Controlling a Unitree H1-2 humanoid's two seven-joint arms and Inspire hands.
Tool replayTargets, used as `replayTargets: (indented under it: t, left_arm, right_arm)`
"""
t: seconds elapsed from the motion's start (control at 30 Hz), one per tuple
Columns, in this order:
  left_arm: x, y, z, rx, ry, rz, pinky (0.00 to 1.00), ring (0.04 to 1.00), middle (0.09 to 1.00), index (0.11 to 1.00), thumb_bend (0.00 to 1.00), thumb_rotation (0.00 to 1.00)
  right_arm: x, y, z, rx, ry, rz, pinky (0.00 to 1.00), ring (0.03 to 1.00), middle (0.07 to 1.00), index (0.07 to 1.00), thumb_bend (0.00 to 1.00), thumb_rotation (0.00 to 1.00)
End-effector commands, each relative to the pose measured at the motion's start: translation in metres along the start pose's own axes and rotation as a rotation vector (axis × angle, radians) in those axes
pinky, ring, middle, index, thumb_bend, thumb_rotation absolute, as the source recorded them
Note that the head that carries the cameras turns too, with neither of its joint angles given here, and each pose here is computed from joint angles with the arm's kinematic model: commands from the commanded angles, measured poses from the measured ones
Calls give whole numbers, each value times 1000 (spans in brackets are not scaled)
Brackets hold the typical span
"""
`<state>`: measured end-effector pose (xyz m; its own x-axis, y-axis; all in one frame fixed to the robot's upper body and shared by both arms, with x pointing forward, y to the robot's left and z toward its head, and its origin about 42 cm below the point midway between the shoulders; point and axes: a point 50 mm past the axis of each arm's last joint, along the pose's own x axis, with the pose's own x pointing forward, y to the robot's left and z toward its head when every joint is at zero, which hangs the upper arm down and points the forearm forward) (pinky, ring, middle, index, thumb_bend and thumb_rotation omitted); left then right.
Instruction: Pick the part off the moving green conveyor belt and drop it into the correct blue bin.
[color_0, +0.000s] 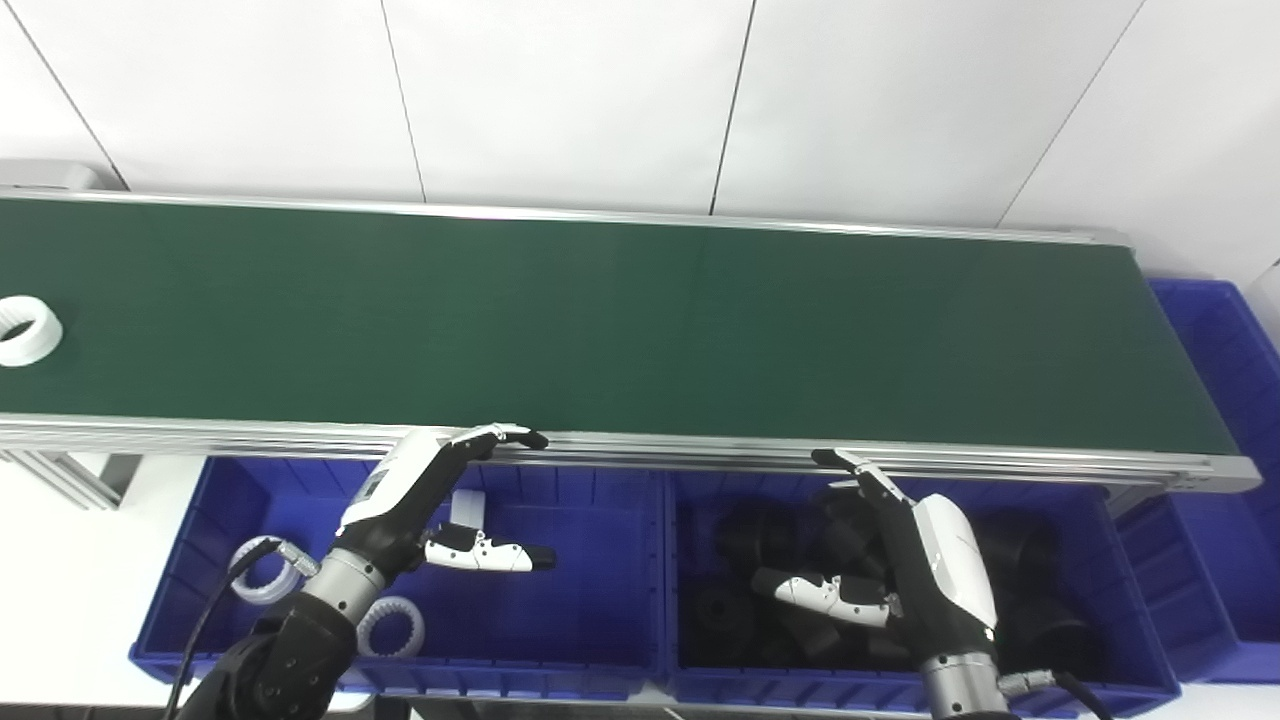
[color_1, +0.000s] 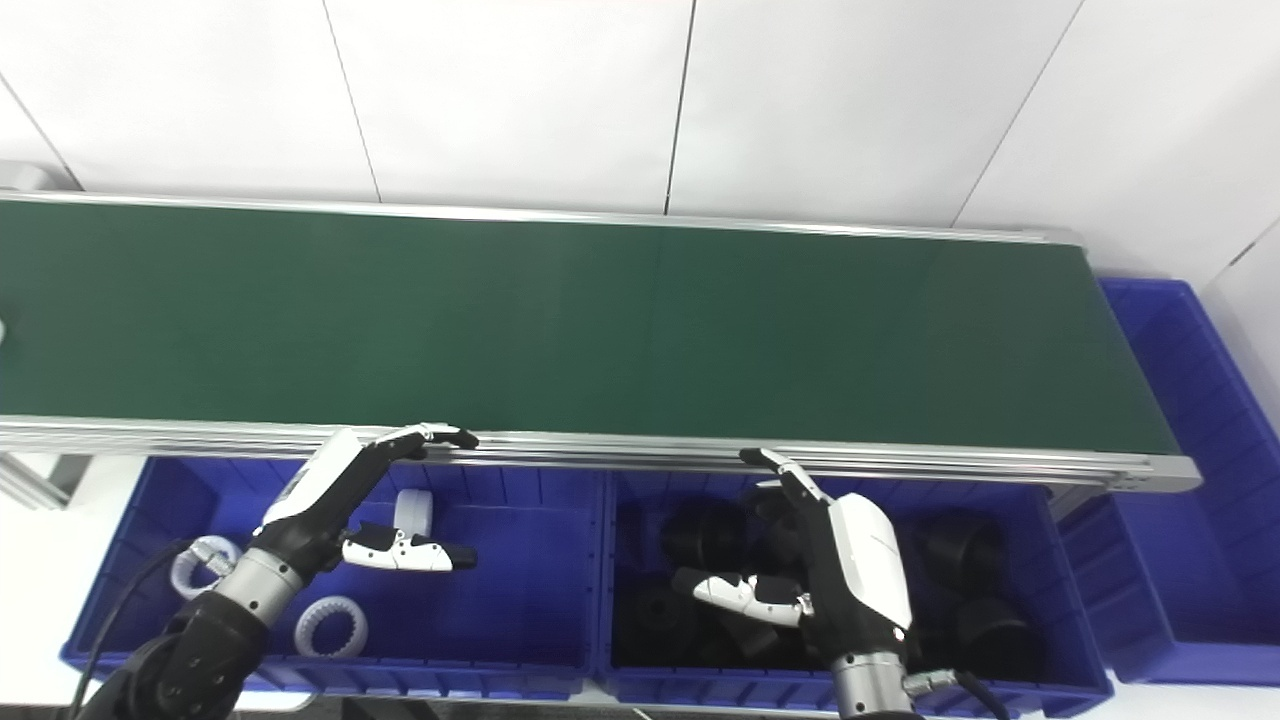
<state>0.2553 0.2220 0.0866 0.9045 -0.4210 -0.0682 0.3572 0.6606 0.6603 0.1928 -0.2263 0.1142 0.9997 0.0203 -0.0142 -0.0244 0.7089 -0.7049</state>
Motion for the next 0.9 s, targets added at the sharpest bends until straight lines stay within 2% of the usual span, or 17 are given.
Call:
replayTargets:
  t: [0.0, 0.4, 0.6, 0.7, 0.87]
  left_arm:
    - [3, 11, 7, 16, -51, 44, 785, 852, 831, 766, 867, 435]
    - [4, 9, 7, 19, -51, 44, 788, 850, 831, 765, 869, 430]
    - [6, -5, 12, 20, -62, 41, 806, 848, 821, 763, 867, 439]
    - [7, -19, 17, 10, -56, 42, 820, 851, 821, 761, 863, 435]
    - [11, -38, 21, 1, -50, 39, 851, 862, 828, 766, 866, 439]
  right_arm:
    - [1, -7, 5, -3, -18, -26, 612, 642, 656, 807, 754, 338]
    - [1, -8, 4, 1, -13, -26, 610, 645, 654, 806, 755, 329]
    - [-5, -13, -7, -10, -10, -29, 593, 636, 651, 802, 767, 355]
    - [-9, -18, -15, -26, -11, -32, 594, 637, 647, 799, 760, 314]
    - [-10, -22, -25, -25, -35, -39, 580, 606, 629, 786, 753, 163]
